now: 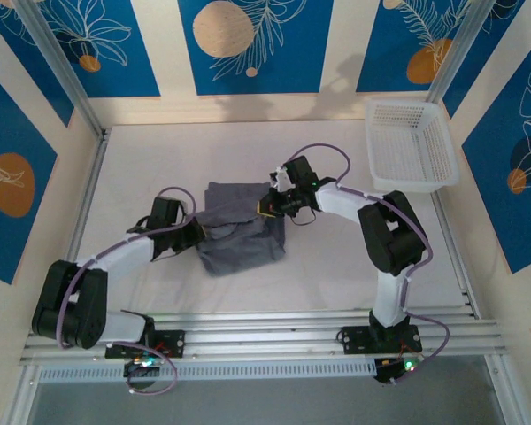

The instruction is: Fold the inside-out t-shirt

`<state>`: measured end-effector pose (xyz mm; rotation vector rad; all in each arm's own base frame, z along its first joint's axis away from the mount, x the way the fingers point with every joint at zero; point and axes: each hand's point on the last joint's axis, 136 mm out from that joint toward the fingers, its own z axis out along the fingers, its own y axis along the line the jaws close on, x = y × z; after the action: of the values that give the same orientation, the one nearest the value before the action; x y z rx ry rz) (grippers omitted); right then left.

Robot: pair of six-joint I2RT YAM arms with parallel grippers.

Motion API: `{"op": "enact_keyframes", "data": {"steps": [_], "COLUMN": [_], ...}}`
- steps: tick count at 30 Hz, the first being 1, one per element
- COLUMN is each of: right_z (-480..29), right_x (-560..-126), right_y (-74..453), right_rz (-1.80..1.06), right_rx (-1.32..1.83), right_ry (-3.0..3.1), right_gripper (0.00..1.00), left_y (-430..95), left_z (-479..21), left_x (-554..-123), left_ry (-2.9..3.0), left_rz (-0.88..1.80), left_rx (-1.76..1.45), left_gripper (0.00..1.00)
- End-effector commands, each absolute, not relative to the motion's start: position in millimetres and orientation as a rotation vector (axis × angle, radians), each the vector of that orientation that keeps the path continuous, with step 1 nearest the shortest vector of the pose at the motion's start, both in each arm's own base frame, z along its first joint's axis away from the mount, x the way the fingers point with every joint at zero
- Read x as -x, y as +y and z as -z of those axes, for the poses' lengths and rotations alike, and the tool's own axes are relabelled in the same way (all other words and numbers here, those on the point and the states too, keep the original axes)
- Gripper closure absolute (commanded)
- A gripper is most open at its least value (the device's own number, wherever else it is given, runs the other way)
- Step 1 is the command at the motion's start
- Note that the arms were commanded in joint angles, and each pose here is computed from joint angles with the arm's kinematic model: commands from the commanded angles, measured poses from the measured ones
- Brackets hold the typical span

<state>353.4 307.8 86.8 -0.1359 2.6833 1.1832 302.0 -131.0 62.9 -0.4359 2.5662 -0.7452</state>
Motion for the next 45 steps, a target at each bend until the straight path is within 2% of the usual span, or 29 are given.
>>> {"op": "enact_keyframes", "data": {"steps": [1,11,20,24,33,38,39,40,42,44,45], "right_z": [-134.5,-178.6,-214.7,-205.9,-137.4,-113.0,-112.3,-112.7,-117.5,-128.1,-133.0], "right_x": [-342.3,-298.3,-279.7,-290.8,-371.0,-417.6,-425.3,-433.9,-445.5,-445.8,-440.6], "right_y": [301.3,238.1,209.4,193.5,182.3,192.7,191.0,189.5,183.4,177.3,173.4], "right_rz": [-1.255,-1.151,-1.133,-1.04,-0.946,-1.028,-1.033,-1.04,-1.046,-1.058,-1.04], "right_rx": [0.146,-0.112,-0.272,-0.408,-0.581,-0.517,-0.519,-0.509,-0.493,-0.465,-0.443], "right_ry": [2.57,2.369,2.213,2.21,2.407,2.471,2.464,2.446,2.423,2.426,2.436], "right_gripper": [1.0,1.0,1.0,1.0,1.0,0.88,0.85,0.78,0.55,0.41,0.37], "left_y": [-147.1,-190.9,-219.5,-226.1,-241.7,-219.4,-217.8,-216.5,-215.5,-213.1,-211.0], "left_z": [-117.1,-207.3,-254.5,-243.5,-150.4,-109.3,-108.3,-108.0,-112.1,-119.5,-125.1], "left_x": [-315.1,-311.4,-324.0,-349.0,-433.6,-459.9,-464.4,-469.8,-478.2,-480.0,-477.6], "left_ry": [2.433,2.22,2.076,2.128,2.306,2.361,2.364,2.364,2.354,2.344,2.338], "left_rz": [0.898,1.207,1.274,1.254,1.115,0.887,0.864,0.847,0.838,0.846,0.856], "left_rx": [0.327,0.05,-0.077,-0.031,0.101,0.204,0.199,0.192,0.176,0.169,0.17], "left_gripper": [1.0,1.0,1.0,1.0,1.0,1.0,0.96,0.89,0.69,0.56,0.5]}}
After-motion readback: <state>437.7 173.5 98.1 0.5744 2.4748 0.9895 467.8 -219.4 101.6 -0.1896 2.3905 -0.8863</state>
